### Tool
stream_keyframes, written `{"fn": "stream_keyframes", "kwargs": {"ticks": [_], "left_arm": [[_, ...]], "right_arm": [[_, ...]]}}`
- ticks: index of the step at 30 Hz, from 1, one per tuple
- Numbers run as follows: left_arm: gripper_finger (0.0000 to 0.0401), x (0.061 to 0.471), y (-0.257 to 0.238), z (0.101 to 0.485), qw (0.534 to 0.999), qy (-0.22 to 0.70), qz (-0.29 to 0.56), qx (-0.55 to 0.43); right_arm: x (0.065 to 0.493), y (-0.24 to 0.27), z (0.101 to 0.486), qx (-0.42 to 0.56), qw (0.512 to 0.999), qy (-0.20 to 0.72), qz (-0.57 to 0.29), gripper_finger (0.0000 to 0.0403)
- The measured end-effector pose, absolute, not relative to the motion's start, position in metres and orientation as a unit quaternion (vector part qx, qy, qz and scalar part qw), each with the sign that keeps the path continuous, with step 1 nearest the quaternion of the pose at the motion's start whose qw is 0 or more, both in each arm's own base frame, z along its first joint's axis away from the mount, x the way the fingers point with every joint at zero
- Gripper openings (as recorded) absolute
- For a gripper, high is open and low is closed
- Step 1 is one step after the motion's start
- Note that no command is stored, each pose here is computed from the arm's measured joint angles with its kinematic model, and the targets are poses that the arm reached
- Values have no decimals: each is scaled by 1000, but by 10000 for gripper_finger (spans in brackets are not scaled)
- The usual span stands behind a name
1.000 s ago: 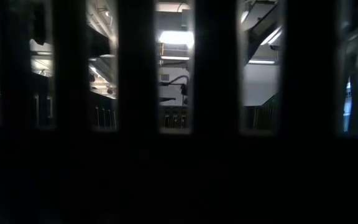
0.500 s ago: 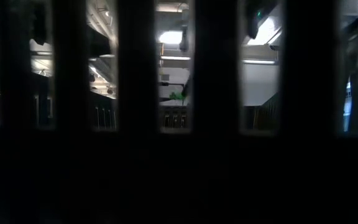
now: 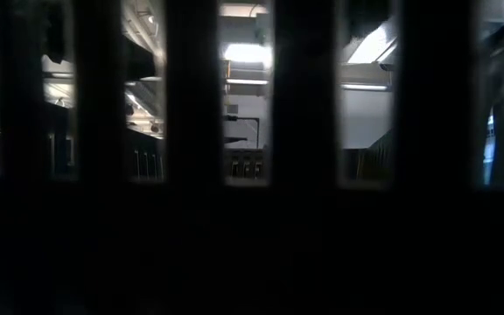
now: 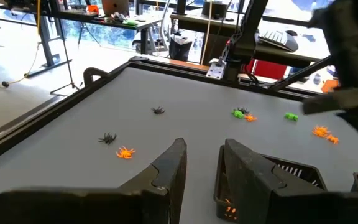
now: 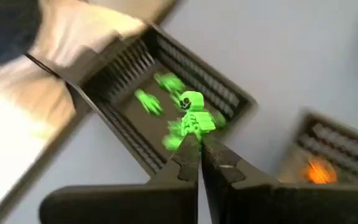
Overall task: Sort Halloween decoration
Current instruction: Put the green toy skeleton into the bottom black basket, then put the orange spider toy into the top right black basket
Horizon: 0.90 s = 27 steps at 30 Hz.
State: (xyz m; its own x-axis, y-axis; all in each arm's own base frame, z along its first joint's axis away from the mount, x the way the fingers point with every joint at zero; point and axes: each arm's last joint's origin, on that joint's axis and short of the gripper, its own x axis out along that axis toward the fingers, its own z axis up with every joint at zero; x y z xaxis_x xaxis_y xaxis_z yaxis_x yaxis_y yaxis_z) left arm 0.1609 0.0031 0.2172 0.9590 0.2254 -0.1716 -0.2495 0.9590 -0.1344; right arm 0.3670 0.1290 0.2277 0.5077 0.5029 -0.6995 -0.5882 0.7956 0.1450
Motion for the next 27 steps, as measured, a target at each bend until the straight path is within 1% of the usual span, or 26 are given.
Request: {"fn": "stream_keyframes", "kwargs": {"ticks": [3, 6, 13, 16, 19, 23, 27], "left_arm": [[102, 161, 3, 217, 987, 77, 121, -79], [102, 161, 3, 217, 986, 77, 121, -85], [102, 161, 2, 217, 986, 77, 118, -88], [102, 161, 2, 217, 986, 78, 117, -88], [102, 161, 2, 217, 986, 78, 117, -88], [102, 161, 2, 217, 986, 79, 117, -87], [102, 161, 2, 217, 986, 79, 117, -87]], "right_arm": [[366, 142, 226, -60, 866, 371, 330, 8], [367, 146, 225, -61, 865, 367, 336, 28], [368, 144, 223, -67, 870, 372, 316, 126], [370, 135, 222, -73, 876, 380, 286, 154], [371, 115, 216, -75, 871, 424, 237, 167], [367, 84, 208, -33, 849, 494, 182, 169], [359, 75, 201, -1, 823, 546, 156, 169]]}}
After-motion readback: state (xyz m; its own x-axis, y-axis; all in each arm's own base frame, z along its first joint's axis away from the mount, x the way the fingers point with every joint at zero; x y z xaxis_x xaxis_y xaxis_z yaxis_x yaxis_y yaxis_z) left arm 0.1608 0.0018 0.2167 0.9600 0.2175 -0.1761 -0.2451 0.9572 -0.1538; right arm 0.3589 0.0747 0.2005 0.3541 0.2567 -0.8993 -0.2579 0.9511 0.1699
